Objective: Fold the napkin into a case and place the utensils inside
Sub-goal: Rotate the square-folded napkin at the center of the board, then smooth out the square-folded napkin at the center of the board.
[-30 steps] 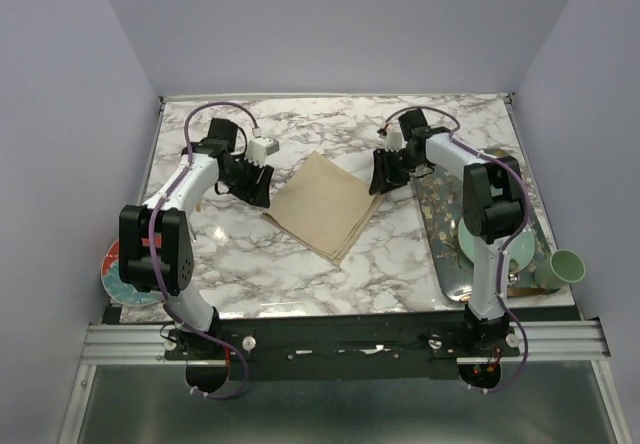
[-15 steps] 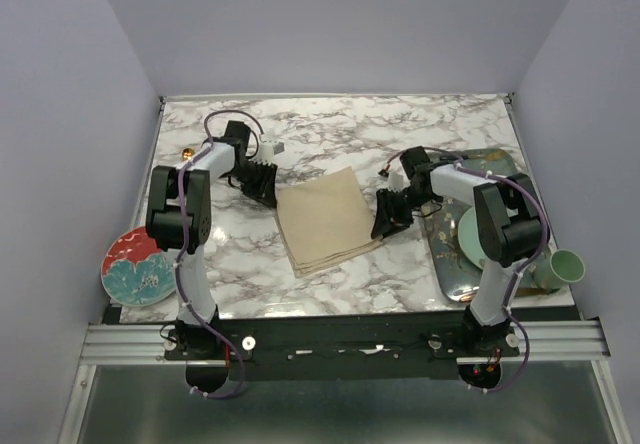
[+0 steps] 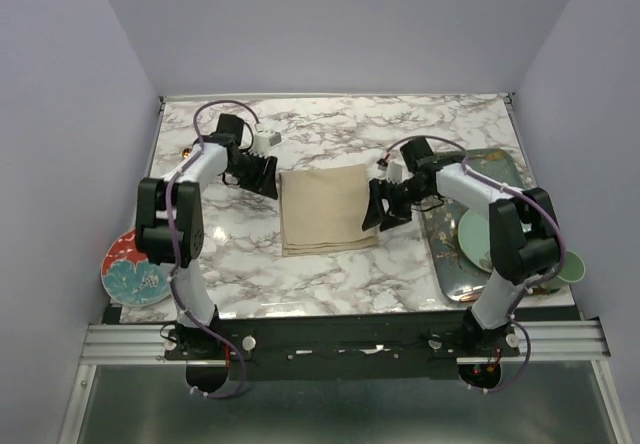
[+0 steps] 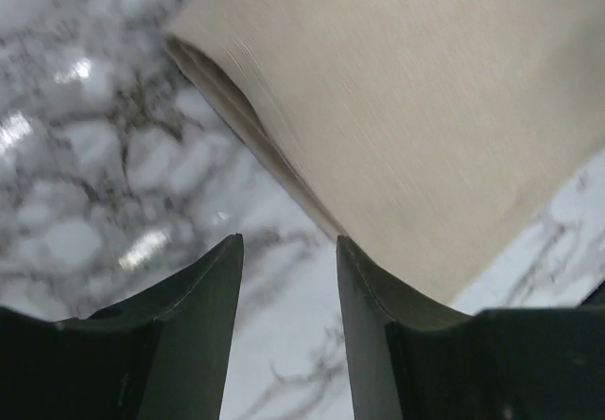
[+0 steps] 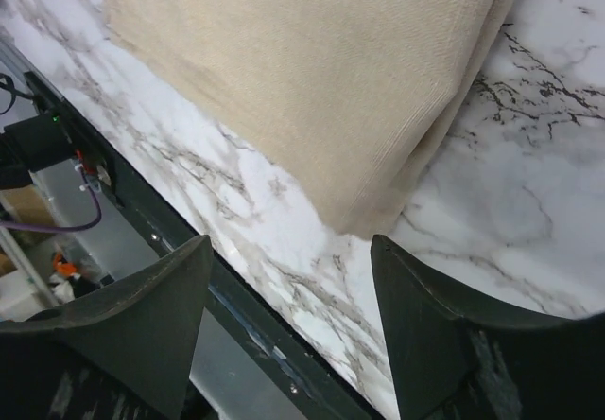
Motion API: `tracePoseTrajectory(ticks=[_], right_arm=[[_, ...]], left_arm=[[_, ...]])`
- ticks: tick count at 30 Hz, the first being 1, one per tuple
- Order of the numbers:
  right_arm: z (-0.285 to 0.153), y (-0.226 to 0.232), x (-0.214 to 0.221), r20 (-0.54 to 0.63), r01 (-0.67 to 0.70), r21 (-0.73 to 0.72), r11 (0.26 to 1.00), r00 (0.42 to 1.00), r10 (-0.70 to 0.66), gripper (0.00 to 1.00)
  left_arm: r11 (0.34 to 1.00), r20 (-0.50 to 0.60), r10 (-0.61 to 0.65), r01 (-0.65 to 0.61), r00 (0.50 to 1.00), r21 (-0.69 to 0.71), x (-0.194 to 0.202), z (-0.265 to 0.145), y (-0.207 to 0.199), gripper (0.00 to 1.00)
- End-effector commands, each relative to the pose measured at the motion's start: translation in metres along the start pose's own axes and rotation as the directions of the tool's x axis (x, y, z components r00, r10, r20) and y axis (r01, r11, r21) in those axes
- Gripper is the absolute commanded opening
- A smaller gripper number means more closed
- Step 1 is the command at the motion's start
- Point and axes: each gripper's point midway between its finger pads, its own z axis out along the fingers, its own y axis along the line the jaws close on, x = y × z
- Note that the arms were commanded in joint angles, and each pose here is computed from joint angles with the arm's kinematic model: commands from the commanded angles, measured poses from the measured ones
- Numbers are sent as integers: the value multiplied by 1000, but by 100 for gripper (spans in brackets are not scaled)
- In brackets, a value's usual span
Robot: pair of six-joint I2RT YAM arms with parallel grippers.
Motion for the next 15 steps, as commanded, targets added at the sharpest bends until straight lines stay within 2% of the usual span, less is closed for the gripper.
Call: tracePoseTrajectory(ticks=[1, 2, 4, 5, 8, 9, 11, 12, 15], right_arm=[[-23, 2, -1, 55, 59, 75, 995, 997, -63, 74], [-23, 3, -4, 60, 61, 75, 995, 996, -66, 72], [-17, 1, -5, 44, 27, 65, 998, 999, -30, 69], [-15, 0, -6, 39, 11, 58, 998, 999, -13, 66], [-5, -2, -4, 7, -40, 40, 998, 999, 40, 64], [-3, -3, -4, 0, -45, 38, 998, 999, 45, 63], [3, -8, -2, -16, -61, 39, 997, 998, 62, 58], [6, -10, -2, -17, -63, 37, 997, 998, 63, 57], [14, -18, 5, -46, -93, 48, 995, 994, 95, 52]], left_arm=[[969, 154, 247, -246, 957, -27, 3, -69, -52, 55], [956, 127, 294, -292, 947, -32, 20, -65, -57, 56], [922, 162, 387, -380, 908, -77, 22, -75, -69, 57], [903, 130, 430, -424, 893, -77, 38, -66, -74, 58], [840, 123, 542, -536, 831, -81, 54, -58, -87, 57], [794, 125, 608, -602, 784, -89, 54, -53, -94, 57], [754, 116, 656, -650, 745, -92, 66, -44, -101, 56], [717, 125, 697, -691, 706, -91, 66, -38, -111, 56], [677, 88, 736, -732, 671, -77, 79, -22, -114, 54]])
